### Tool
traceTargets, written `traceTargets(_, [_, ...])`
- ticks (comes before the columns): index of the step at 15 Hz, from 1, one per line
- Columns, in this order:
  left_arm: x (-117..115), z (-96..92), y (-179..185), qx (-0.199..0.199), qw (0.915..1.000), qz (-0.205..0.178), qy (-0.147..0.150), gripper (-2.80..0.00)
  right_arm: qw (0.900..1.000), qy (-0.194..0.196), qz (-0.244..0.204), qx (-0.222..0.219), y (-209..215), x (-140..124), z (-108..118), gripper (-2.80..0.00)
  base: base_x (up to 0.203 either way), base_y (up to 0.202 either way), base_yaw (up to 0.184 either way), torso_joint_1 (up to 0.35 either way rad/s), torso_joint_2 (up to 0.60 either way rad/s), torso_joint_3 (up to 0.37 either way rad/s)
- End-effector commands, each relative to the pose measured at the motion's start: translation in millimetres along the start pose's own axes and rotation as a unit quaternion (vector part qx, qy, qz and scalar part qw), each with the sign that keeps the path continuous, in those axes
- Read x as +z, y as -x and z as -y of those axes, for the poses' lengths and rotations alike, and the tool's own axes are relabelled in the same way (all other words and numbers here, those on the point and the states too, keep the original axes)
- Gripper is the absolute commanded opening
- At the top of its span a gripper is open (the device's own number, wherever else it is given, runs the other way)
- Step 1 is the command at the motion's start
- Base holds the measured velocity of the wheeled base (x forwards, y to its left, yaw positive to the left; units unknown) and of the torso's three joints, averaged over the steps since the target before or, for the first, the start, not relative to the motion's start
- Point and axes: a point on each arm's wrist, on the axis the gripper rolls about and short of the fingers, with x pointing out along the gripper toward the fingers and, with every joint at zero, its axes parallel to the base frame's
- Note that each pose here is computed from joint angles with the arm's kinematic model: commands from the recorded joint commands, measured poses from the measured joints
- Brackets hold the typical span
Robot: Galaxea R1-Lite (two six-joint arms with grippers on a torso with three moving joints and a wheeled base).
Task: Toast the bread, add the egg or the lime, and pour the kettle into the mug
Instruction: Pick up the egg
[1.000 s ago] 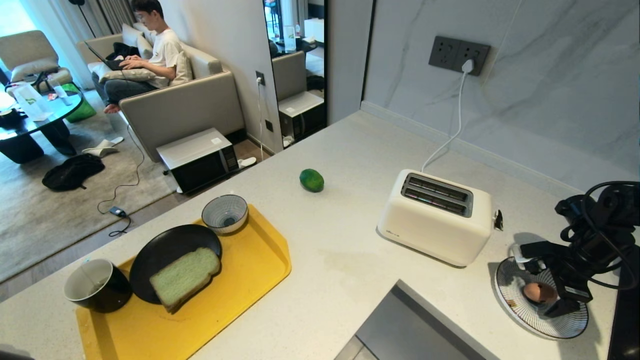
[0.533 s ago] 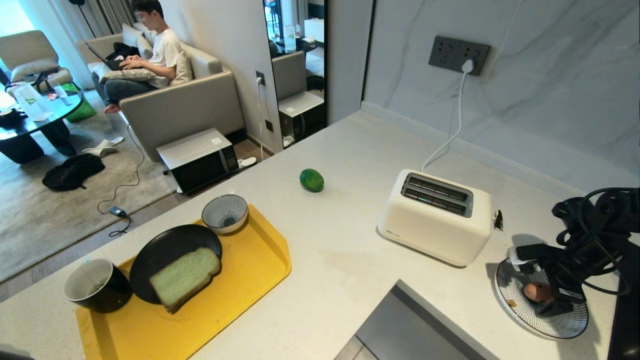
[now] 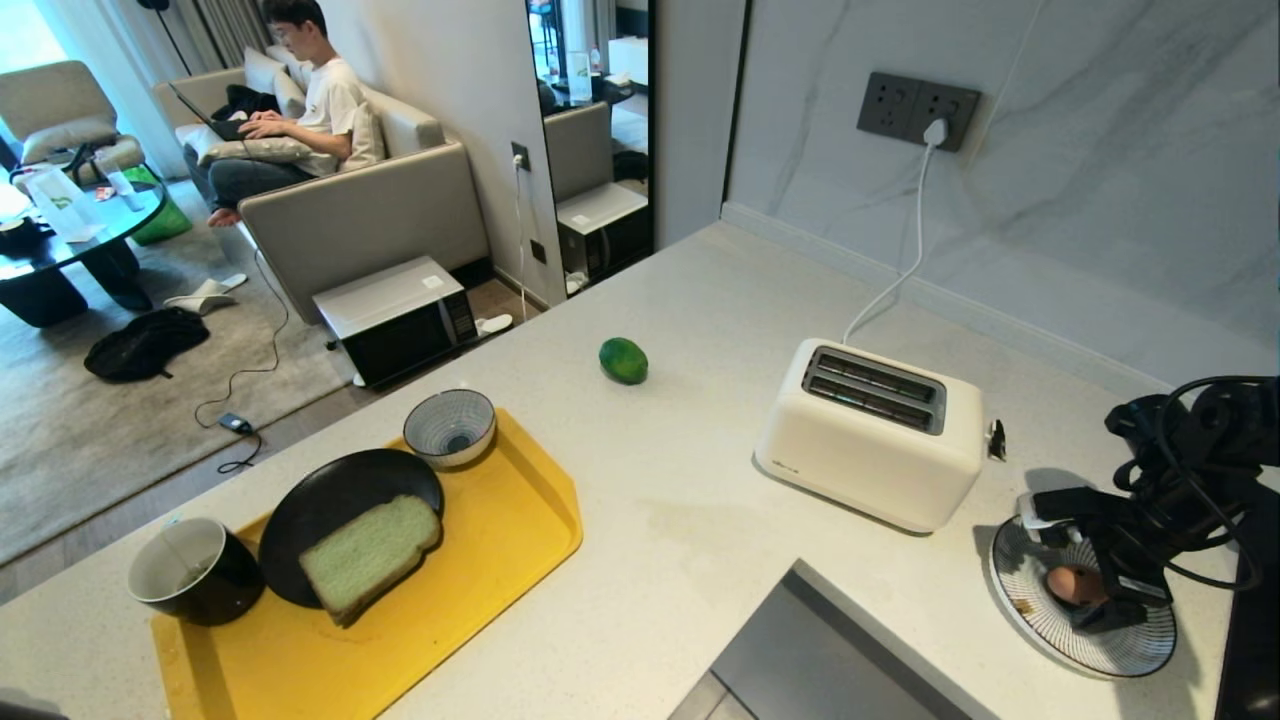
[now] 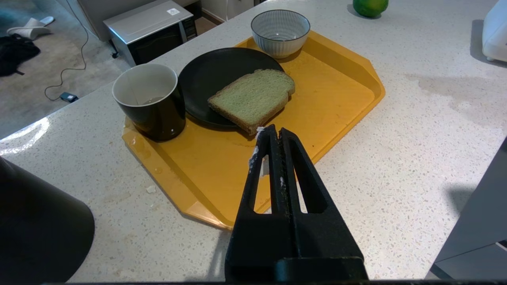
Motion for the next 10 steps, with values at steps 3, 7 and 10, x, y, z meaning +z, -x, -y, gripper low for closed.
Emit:
traceTargets(3, [0.2, 0.0, 0.0, 0.0, 1.0, 0.0, 0.0, -2.8, 1.0, 0.002, 0.0, 0.005, -2.3, -1.7, -0.5, 0.0, 0.0, 0.0, 0.0, 0.0, 0.0, 0.0])
traceTargets(7, [-0.2, 0.0, -0.1, 0.0, 1.0, -0.001, 0.0, -2.8, 1.0, 0.0, 0.0, 0.009, -5.7, -2.6, -0.5, 0.0, 0.0, 0.0, 0.0, 0.0, 0.0, 0.0])
traceTargets(10, [0.2, 0.0, 0.0, 0.0, 1.0, 0.0, 0.0, -2.8, 1.0, 0.001, 0.001, 0.009, -6.3, -2.6, -0.4, 0.0, 0.0, 0.0, 0.0, 0.0, 0.0, 0.0])
